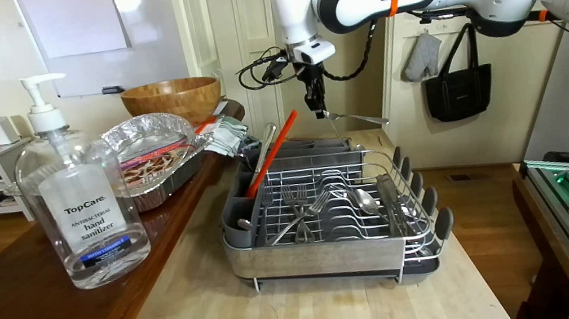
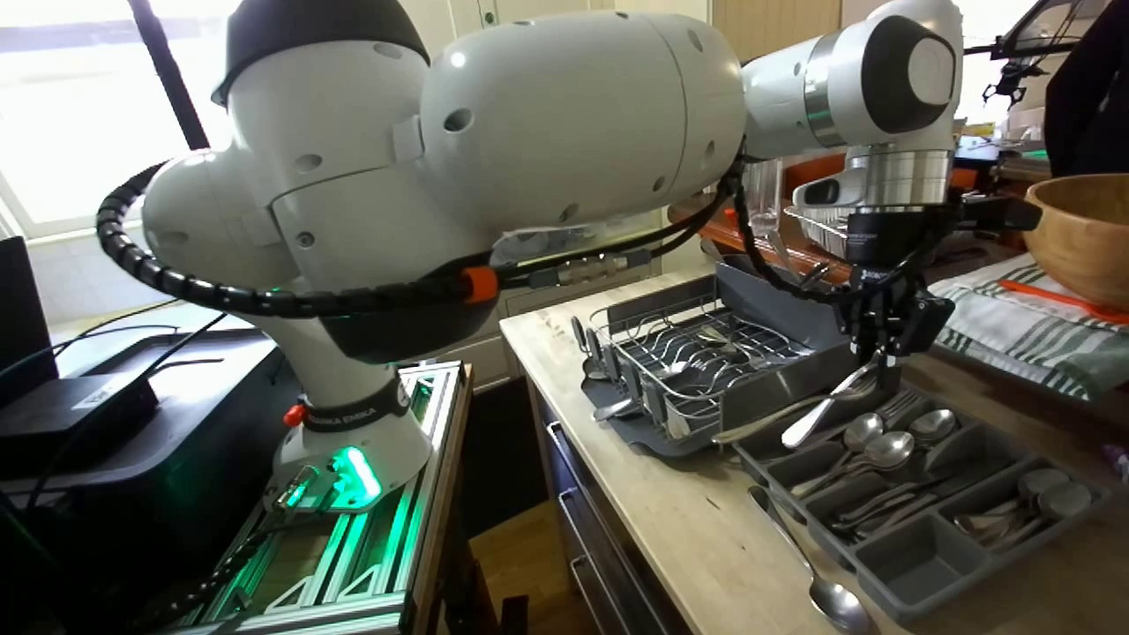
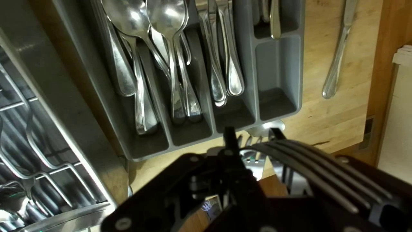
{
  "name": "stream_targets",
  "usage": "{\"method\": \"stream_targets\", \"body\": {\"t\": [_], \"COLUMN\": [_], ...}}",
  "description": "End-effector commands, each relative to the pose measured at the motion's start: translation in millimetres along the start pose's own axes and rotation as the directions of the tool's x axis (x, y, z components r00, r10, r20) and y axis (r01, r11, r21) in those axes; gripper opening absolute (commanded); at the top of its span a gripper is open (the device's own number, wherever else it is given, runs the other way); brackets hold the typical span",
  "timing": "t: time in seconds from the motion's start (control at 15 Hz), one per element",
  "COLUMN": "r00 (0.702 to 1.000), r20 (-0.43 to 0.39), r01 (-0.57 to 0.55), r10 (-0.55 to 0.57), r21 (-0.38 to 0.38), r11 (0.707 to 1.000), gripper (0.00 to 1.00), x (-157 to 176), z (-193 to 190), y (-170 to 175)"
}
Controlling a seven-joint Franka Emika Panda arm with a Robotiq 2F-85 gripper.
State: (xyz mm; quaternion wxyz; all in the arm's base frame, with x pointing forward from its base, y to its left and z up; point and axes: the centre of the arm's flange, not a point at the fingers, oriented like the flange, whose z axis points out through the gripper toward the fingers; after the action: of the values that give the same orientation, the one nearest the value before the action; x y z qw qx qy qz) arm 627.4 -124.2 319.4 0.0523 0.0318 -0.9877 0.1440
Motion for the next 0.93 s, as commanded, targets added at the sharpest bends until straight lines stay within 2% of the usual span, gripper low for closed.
{"method": "stream_targets", "body": {"t": [0.0, 0.27, 0.33, 0.4, 0.47, 0.67, 0.87], "r00": [0.999, 0.999, 0.998, 0.997, 0.999, 0.997, 0.997], "r20": [0.031, 0.035, 0.039, 0.049, 0.030, 0.036, 0.034], "r01": [0.040, 0.039, 0.048, 0.068, 0.029, 0.070, 0.070], "r10": [-0.039, -0.038, -0.044, -0.062, -0.025, -0.066, -0.065], "r21": [-0.011, -0.046, -0.107, -0.149, -0.128, -0.148, -0.144], "r11": [0.999, 0.998, 0.993, 0.987, 0.991, 0.986, 0.987], "gripper": [0.07, 0.07, 0.07, 0.07, 0.30, 0.30, 0.30], "x": [-18, -17, 13, 15, 3, 11, 12], "z": [1, 1, -7, -11, -2, -8, -11], "y": [-37, -39, 70, 81, 33, 78, 80]}}
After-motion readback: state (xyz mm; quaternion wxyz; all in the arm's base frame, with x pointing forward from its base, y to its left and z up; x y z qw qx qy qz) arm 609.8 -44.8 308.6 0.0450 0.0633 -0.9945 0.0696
